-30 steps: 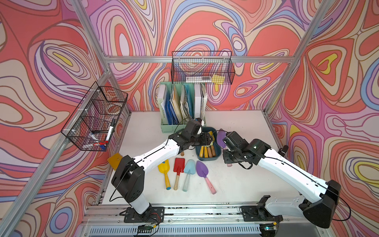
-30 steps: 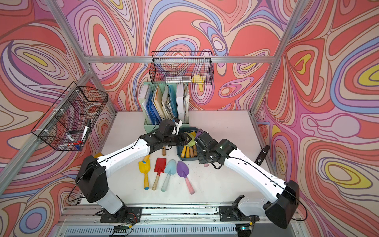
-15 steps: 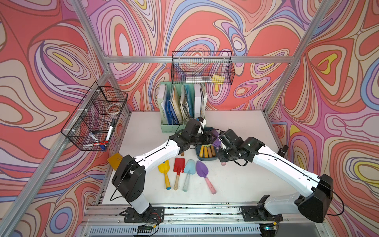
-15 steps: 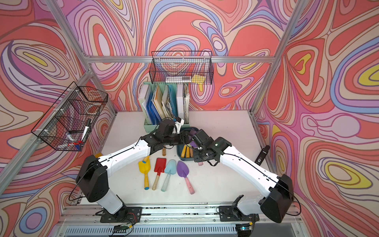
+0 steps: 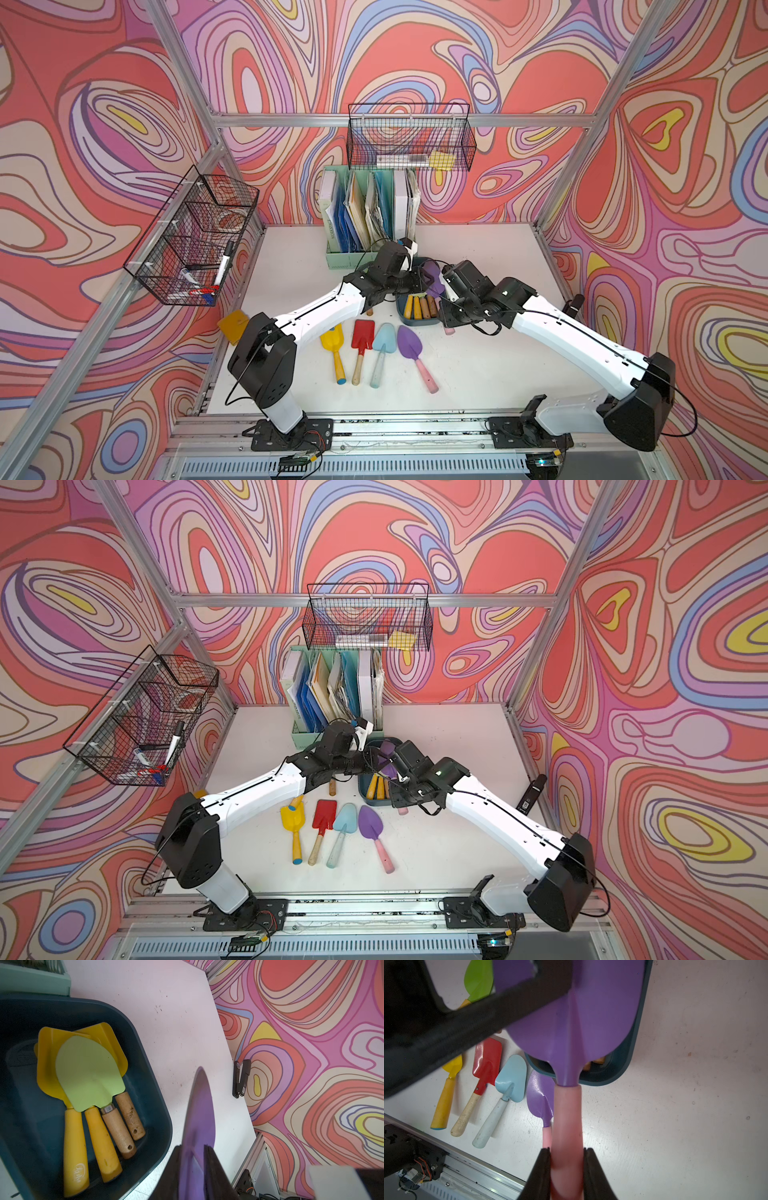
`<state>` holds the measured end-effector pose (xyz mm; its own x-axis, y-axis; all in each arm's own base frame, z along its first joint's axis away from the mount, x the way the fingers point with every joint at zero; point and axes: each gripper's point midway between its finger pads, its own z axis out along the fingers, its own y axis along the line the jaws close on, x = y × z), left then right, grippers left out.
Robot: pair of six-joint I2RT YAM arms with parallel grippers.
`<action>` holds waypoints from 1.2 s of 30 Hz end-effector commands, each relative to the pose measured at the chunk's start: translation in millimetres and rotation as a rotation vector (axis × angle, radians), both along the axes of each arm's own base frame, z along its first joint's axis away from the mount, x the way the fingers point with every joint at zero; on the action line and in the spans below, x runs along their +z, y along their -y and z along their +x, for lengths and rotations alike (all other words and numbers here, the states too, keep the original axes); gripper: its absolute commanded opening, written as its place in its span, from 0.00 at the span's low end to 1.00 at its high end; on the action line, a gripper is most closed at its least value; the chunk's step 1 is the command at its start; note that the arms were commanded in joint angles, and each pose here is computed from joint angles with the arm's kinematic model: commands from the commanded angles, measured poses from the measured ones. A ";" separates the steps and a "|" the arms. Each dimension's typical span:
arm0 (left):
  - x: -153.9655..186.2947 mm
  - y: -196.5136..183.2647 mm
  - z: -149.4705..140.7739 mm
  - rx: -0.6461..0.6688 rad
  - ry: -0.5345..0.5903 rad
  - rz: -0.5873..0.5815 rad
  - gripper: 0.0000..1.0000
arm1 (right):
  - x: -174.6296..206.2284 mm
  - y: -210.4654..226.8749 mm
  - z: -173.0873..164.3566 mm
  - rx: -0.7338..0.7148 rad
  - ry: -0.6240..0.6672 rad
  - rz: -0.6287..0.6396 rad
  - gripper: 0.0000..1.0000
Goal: Put the shovel into the storage box
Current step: Place the shovel in the storage box.
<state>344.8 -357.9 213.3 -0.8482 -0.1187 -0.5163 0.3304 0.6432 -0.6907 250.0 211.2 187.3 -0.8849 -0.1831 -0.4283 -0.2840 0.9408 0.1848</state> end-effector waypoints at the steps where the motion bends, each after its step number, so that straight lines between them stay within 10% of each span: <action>1: -5.1 4.5 0.1 -0.012 0.001 0.001 0.15 | 16.9 -7.6 7.7 0.009 0.050 0.048 0.00; 10: -14.8 0.3 3.7 0.010 -0.013 0.047 0.00 | 17.8 -7.1 10.0 -0.005 0.057 0.047 0.00; 18: -31.1 -9.6 17.0 0.045 -0.014 0.158 0.00 | 24.9 -5.5 13.3 -0.023 0.082 0.053 0.52; 36: -53.2 -45.0 81.0 0.047 -0.002 0.286 0.00 | 11.5 4.5 9.4 -0.042 0.066 0.027 0.53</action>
<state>422.4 -312.2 167.2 -0.8457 -0.0668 -0.5294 0.2579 0.8175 -0.5150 257.3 209.6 200.6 -0.8617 -0.1511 -0.4845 -0.2727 0.9430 0.1909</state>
